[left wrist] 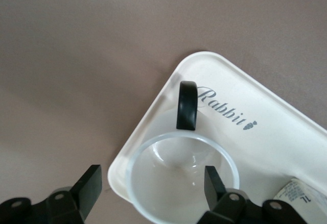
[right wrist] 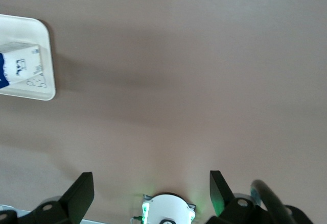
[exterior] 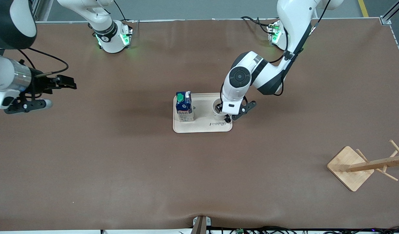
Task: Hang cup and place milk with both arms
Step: 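Grasp the mug rim with the left gripper while the right gripper approaches, then lift the mug with the left gripper while the right gripper grasps milk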
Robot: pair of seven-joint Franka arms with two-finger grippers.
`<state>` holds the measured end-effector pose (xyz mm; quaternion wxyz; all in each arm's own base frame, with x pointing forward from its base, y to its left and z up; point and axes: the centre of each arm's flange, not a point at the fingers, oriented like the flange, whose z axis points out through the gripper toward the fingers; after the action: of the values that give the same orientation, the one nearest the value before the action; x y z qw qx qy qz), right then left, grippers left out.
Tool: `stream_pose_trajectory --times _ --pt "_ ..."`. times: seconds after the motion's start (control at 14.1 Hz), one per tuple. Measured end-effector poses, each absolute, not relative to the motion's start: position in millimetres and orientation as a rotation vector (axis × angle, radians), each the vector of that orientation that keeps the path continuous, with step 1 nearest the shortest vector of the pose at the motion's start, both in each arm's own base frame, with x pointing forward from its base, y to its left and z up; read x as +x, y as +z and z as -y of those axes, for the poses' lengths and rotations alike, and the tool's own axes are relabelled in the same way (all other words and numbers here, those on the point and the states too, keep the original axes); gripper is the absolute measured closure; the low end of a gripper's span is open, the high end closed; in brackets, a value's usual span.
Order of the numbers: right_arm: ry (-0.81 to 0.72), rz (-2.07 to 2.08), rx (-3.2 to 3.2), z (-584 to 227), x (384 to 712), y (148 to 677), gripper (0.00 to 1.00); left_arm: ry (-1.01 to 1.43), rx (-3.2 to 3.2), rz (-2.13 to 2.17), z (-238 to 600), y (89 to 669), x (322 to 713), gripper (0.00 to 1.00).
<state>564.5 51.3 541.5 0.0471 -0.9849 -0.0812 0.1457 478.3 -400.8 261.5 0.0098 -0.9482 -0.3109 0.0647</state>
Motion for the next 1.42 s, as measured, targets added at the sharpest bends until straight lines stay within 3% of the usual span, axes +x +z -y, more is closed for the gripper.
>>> stream_pose_trajectory --times 0.21,0.43,0.85,1.42 --pt "0.362 0.230 -3.026 -98.3 568.0 542.9 0.00 0.210 -2.944 1.013 407.6 244.9 472.3 0.18" --pt "0.292 0.179 -3.055 -160.9 560.9 546.4 0.00 0.225 -2.928 1.017 411.7 233.3 466.5 0.30" --pt "0.216 0.057 -3.076 -234.8 546.8 544.4 0.00 0.213 -2.938 1.028 410.9 235.4 471.0 0.93" --pt "0.123 -0.075 -3.056 -334.1 535.3 502.9 0.00 0.051 -3.002 0.912 388.1 329.7 497.5 0.93"
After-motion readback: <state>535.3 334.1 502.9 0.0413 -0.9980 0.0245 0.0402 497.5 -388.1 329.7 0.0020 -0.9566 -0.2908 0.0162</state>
